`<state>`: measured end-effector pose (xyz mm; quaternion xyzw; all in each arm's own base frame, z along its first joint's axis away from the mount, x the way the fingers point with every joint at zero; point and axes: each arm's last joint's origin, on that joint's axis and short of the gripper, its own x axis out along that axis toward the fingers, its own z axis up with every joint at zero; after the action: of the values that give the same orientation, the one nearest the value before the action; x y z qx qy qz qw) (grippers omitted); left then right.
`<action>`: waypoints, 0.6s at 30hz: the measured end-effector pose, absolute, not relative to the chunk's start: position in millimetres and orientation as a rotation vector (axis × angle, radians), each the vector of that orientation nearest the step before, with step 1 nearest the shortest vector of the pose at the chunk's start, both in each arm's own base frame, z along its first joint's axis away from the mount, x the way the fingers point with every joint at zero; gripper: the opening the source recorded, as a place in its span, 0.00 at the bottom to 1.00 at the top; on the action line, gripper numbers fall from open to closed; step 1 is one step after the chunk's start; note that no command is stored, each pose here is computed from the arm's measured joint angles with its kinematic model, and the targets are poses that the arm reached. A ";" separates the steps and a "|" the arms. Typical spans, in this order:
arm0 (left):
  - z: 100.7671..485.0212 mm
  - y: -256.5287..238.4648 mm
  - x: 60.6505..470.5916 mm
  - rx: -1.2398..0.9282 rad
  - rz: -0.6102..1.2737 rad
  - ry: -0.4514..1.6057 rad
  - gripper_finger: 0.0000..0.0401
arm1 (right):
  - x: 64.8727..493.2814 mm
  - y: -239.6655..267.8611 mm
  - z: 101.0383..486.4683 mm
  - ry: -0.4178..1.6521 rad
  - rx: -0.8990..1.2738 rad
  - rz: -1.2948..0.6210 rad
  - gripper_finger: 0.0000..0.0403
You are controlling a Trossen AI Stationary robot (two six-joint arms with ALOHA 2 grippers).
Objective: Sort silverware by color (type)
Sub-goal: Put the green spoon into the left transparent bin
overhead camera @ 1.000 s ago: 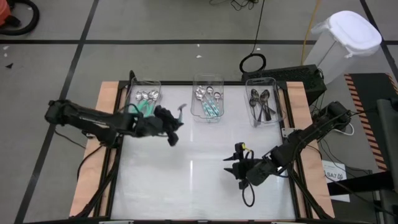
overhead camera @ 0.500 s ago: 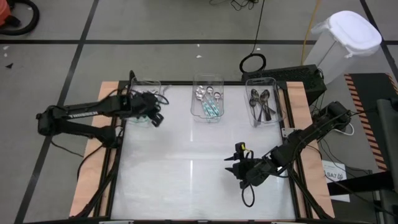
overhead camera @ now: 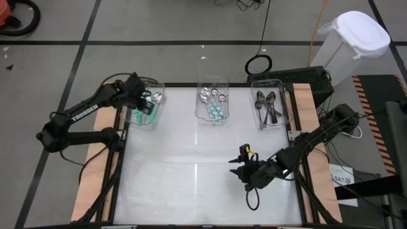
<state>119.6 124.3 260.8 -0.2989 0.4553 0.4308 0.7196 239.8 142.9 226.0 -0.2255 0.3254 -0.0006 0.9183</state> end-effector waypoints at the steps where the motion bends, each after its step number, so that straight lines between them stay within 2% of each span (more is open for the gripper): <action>1: 259.3 128.0 118.0 -0.677 0.950 1.011 0.13 | 239.8 142.9 226.0 0.669 -0.466 0.000 0.42; 10: 234.7 150.9 119.9 -0.781 0.939 1.164 0.13 | 239.6 142.8 225.7 0.672 -0.470 0.000 0.42; 18: 217.9 153.1 123.0 -0.856 0.929 1.321 0.18 | 239.5 142.7 225.6 0.674 -0.471 0.000 0.42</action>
<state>123.0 153.1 217.9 -0.3709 0.5724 0.4026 0.6105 239.5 142.7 225.6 -0.2287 0.3275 0.0000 0.9167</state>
